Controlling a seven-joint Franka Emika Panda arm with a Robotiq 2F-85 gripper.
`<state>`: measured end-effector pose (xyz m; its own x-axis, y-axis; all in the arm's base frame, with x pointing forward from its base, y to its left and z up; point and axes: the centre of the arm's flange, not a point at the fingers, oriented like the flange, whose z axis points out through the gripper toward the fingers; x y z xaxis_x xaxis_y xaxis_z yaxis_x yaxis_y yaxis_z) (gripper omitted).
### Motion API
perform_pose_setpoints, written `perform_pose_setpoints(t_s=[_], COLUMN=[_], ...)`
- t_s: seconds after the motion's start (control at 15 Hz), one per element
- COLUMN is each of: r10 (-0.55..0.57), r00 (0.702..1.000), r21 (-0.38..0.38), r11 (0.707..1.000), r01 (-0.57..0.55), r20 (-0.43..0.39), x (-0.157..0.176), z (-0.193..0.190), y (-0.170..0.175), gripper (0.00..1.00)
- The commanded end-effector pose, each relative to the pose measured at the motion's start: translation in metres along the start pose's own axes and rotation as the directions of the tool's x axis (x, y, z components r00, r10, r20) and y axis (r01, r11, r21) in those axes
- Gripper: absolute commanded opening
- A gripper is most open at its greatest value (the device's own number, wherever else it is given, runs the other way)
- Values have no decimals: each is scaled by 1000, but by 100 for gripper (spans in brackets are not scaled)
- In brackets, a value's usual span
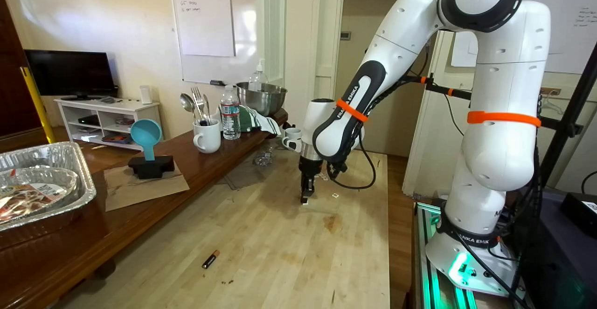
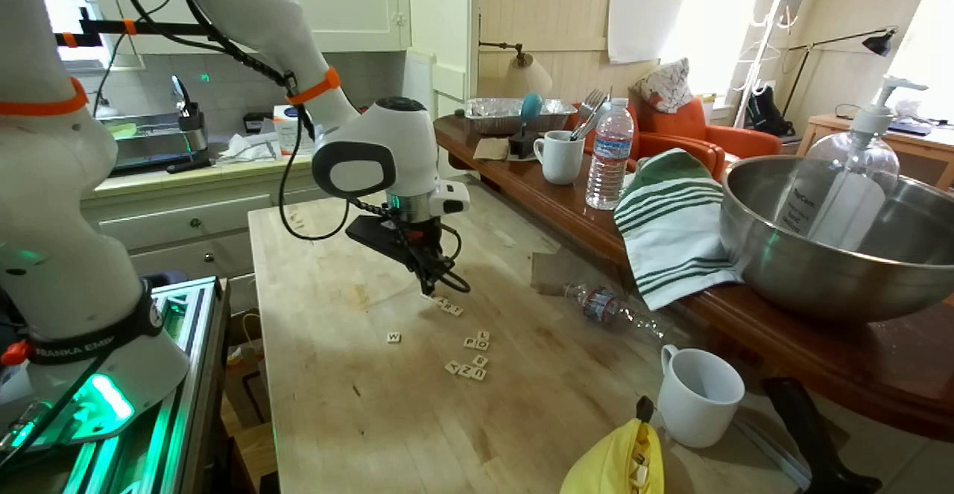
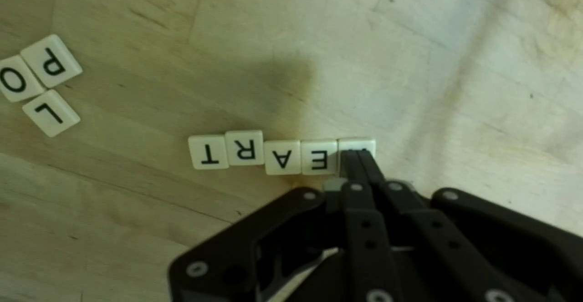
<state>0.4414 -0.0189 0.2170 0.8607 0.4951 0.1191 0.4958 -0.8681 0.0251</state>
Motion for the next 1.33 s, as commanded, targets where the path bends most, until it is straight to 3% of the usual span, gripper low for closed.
perform_pose_setpoints(t_s=[0.0, 0.4, 0.87, 0.93, 1.07, 1.27], r10=[-1, 7, -12, -12, -21, -43], r00=[1000, 998, 999, 999, 999, 998], r21=[3, -10, -36, -39, -36, -46], r11=[1000, 1000, 999, 999, 999, 998], r01=[1, -8, 10, 10, 20, 42], r20=[-22, -60, -47, -45, -38, -36], x=[-8, -9, -17, -18, -20, -23], z=[-11, -29, -41, -42, -44, -48], y=[-3, -2, 9, 10, 12, 12], gripper=[0, 0, 0, 24, 32, 55])
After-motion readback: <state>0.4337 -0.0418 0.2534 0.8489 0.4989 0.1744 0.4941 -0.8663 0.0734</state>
